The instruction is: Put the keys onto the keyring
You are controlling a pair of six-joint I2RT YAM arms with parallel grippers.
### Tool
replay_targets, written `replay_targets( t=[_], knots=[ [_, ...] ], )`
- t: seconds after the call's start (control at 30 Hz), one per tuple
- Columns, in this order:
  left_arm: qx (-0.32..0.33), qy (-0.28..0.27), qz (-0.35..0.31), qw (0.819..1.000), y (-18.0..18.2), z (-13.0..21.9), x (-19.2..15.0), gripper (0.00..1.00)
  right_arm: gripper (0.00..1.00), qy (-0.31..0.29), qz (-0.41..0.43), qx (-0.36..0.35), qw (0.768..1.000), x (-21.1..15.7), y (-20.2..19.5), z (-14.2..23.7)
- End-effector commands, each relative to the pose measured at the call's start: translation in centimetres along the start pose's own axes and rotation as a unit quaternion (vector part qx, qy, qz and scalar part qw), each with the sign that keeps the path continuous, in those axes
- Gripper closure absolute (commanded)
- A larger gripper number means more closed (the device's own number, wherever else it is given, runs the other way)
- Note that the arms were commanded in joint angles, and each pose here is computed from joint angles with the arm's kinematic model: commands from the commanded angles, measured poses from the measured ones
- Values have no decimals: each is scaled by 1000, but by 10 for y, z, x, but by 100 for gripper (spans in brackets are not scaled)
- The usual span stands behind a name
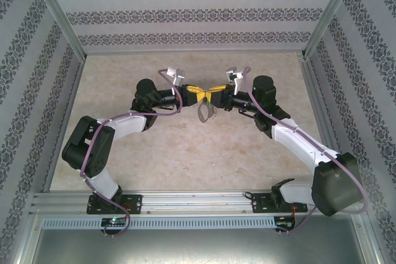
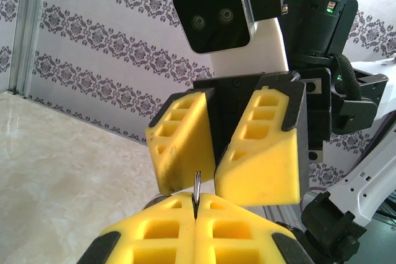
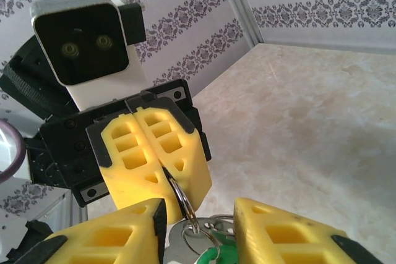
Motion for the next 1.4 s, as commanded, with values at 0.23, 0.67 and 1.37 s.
replay_targets(
  t=[0.23,0.67,1.37],
  knots=[
    [-21,-10,-25,999,-11,-1,7,100,99,-15,27,35,999,14,17,-3],
    [18,2,-35,999,-6,13,11,57,100,36,63,-7,997,16,8,4],
    [60,109,-26,992,11,23,-8,50,100,200,150,-25,968,-9,0,-1]
  ],
)
Point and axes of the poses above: each hand's point on the last joint's axis, 136 mm out from that joint toward the fingers, its own z axis back along the fingers, its own y axis along the line the jaws close on, x = y × z, the point moved 2 cm from there along z, back along the fingers, and after that the axes turned 6 degrees about z, right-handed, at the moved point
